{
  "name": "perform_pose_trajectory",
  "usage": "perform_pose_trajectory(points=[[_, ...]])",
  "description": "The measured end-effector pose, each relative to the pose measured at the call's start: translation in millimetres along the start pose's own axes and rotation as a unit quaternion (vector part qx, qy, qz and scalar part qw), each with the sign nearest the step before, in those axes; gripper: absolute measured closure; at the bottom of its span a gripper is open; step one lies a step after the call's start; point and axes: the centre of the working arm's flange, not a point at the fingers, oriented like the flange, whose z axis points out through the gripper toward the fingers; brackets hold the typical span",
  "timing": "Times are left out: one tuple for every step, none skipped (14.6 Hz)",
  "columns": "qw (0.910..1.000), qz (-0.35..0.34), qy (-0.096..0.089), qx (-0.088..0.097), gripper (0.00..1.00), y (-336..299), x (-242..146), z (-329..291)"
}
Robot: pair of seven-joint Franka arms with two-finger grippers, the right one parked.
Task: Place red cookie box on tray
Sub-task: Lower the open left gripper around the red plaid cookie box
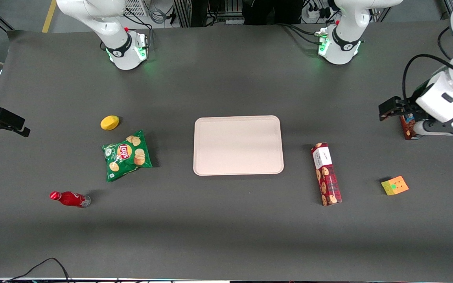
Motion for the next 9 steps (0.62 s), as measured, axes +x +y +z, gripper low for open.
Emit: perform_pose_trajectory(points=[[1.0000,0.000,-0.007,-0.004,0.00,5,1,7],[0.9999,-0.002,-0.013,-0.006,0.00,12,3,14],[0.9998,-0.005,-0.017,-0.006,0.00,20,5,23],[0.9998,-0.008,-0.019,-0.007,0.00,28,8,34],[0.9998,-0.011,-0.016,-0.008,0.00,33,12,46],[0.9998,-0.012,-0.010,-0.009,0.00,35,17,62],[0.9998,-0.013,-0.003,-0.011,0.00,34,22,80],[0.9998,-0.014,0.001,-0.012,0.00,34,25,99],[0.9998,-0.015,-0.001,-0.013,0.00,34,28,119]])
